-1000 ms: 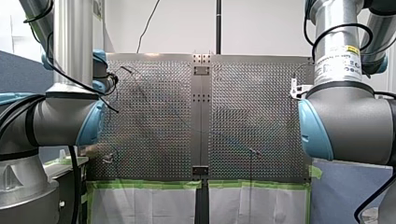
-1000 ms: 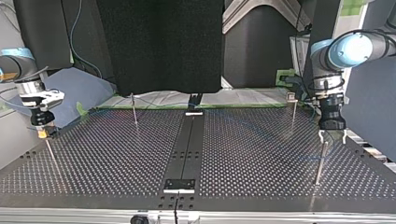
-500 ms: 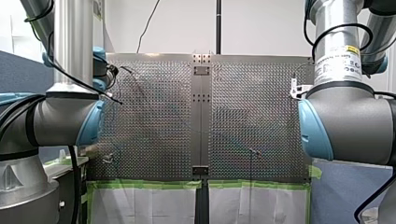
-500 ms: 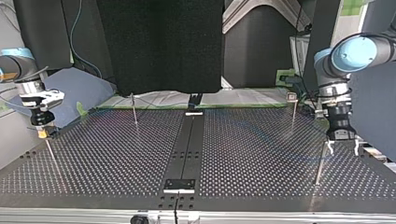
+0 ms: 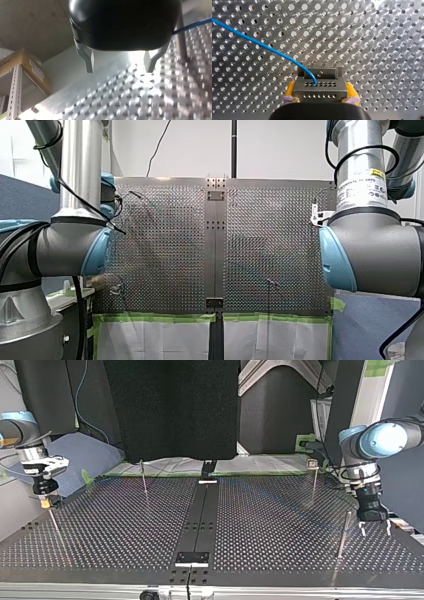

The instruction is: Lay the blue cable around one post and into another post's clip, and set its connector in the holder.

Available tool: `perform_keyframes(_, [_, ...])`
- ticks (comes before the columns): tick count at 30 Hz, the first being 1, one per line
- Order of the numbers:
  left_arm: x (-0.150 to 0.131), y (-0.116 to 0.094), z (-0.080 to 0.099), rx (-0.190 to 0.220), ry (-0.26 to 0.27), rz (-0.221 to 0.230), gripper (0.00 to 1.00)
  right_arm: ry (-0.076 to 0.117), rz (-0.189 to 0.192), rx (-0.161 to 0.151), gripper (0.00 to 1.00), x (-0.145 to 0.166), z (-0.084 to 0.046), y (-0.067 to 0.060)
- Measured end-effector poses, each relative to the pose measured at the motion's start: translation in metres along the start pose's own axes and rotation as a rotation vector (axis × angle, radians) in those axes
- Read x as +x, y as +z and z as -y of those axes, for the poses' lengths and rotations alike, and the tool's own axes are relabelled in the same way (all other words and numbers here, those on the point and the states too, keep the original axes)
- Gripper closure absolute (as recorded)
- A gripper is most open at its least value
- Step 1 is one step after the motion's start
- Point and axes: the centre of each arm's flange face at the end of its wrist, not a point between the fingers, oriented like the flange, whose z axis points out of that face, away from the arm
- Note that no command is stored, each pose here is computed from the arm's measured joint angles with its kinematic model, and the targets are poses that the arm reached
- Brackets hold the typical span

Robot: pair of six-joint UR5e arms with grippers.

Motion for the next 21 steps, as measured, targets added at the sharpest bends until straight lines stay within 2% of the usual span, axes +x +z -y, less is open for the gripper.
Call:
perform_keyframes(3, [0.004,0.002,-0.008,-0.030,0.021,-0.006,0.00,0.000,0.000,0.000,1.00,0.000,0.000,0.000])
perform_keyframes(9, [0.026,-0.007,-0.029,-0.113,0.057,-0.044,0.00,0.000,0.000,0.000,1.00,0.000,0.000,0.000])
perform_keyframes(21, [0.095,-0.046,-0.061,-0.287,0.146,-0.174,0.00,0.000,0.000,0.000,1.00,0.000,0.000,0.000])
